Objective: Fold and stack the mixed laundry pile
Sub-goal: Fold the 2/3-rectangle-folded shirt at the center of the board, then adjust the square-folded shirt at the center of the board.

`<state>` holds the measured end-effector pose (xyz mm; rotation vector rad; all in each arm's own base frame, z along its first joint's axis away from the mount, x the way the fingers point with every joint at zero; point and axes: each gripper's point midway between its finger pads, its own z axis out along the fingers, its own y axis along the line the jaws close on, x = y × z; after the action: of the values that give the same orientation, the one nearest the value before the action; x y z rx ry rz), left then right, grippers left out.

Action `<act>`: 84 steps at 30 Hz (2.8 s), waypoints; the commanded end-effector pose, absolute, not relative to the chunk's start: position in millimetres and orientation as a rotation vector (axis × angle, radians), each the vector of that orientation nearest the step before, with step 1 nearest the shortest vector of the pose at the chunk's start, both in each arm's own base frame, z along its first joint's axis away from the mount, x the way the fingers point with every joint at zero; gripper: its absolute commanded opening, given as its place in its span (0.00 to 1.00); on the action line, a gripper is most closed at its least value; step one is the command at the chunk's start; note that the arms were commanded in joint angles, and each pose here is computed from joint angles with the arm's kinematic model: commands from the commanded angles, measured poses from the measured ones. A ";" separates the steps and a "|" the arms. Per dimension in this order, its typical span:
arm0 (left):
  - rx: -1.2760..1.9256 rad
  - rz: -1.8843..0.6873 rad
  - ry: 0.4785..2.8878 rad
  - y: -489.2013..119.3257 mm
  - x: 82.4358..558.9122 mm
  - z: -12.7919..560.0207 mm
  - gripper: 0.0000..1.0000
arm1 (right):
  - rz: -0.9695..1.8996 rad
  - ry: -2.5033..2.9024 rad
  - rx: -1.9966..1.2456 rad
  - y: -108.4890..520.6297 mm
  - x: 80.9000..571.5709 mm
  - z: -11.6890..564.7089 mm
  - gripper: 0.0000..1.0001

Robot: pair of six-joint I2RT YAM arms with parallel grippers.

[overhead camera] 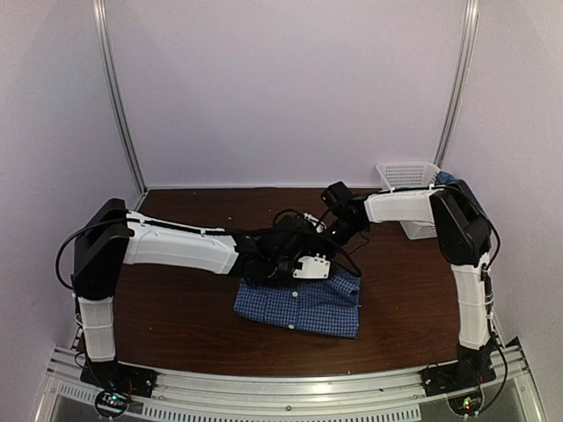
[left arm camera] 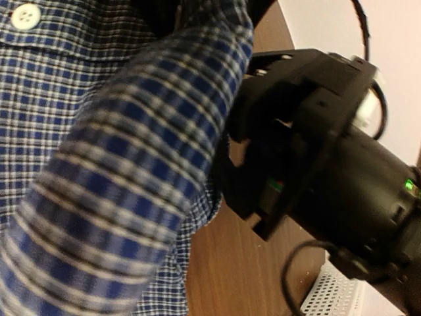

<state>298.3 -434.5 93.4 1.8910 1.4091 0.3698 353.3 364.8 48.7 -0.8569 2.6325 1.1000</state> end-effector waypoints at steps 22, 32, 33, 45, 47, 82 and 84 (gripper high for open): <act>0.767 -0.825 2.072 -295.1 354.1 145.8 0.71 | 0.980 2.503 -0.430 232.4 336.0 119.3 0.69; 0.746 -1.030 2.070 -315.5 354.4 115.5 0.71 | 1.062 2.534 -0.503 244.6 323.3 104.6 0.73; 0.750 -1.041 2.072 -317.8 355.8 113.3 0.69 | 1.044 2.555 -0.505 243.5 323.3 99.4 0.73; 0.710 -1.054 2.116 -323.9 368.0 91.9 0.62 | 0.796 2.796 -0.471 225.8 312.9 25.3 0.00; 0.706 -1.057 2.127 -324.9 369.6 88.7 0.53 | 0.751 2.812 -0.455 221.0 314.8 18.9 0.00; 0.698 -1.014 2.187 -363.4 391.4 75.3 0.67 | 0.728 2.691 -0.462 221.5 319.4 73.1 0.00; 0.689 -1.034 2.189 -364.5 391.2 74.2 0.71 | 0.729 2.687 -0.461 222.4 319.4 74.8 0.00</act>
<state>380.8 -362.1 67.2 0.7271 2.2105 -1.0164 318.8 223.3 64.0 -0.4649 2.7071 0.7557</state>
